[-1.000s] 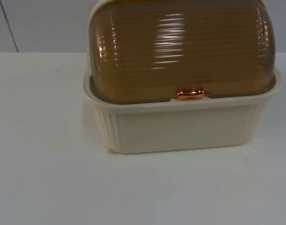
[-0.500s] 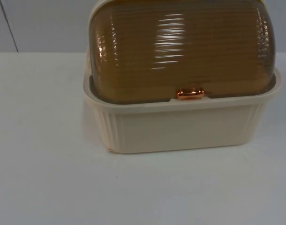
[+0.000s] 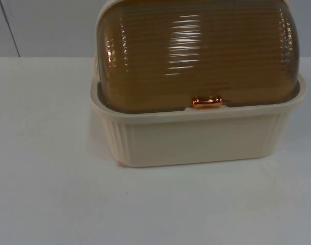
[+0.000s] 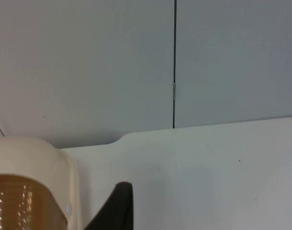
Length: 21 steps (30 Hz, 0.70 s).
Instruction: Open the box lid with the left hand, place the block into the box with the right hand, then close the box lid with the left hand.
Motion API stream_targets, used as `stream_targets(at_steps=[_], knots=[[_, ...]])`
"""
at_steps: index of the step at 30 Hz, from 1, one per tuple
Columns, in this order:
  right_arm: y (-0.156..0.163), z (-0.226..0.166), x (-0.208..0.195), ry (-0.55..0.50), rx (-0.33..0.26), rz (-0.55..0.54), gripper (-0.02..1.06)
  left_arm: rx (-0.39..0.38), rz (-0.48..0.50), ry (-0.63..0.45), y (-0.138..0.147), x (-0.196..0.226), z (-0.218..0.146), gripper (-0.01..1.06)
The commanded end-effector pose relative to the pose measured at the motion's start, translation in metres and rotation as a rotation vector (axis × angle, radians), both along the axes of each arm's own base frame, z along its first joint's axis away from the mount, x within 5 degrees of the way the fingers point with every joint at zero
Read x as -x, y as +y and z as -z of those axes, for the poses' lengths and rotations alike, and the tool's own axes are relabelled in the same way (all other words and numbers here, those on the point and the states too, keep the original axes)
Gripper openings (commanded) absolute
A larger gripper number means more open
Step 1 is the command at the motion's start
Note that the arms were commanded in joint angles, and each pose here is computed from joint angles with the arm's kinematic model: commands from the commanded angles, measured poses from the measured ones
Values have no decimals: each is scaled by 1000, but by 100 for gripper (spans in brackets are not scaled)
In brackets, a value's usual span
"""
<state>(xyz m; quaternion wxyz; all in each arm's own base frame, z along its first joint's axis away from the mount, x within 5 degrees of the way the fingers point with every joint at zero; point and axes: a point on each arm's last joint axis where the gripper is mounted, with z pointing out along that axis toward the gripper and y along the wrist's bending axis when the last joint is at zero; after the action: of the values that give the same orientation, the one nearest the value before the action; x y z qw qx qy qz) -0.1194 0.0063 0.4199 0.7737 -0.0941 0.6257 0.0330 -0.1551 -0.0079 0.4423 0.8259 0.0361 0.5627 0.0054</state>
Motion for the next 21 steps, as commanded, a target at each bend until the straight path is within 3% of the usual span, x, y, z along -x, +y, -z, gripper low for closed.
stream_targets(at_steps=[1, 6, 18, 21], knots=[[-3, 10, -12, 79, -24, 27, 103, 20, -7, 102, 1, -18, 11, 103], [-11, 38, -39, 277, -94, 128, 103, 21, -7, 326, 2, -56, 42, 103], [-13, 93, -82, 540, -50, 190, 103, 26, -4, 637, 2, -118, 108, 103], [-12, 101, -87, 571, -45, 191, 103, 27, -4, 668, 2, -124, 116, 103]])
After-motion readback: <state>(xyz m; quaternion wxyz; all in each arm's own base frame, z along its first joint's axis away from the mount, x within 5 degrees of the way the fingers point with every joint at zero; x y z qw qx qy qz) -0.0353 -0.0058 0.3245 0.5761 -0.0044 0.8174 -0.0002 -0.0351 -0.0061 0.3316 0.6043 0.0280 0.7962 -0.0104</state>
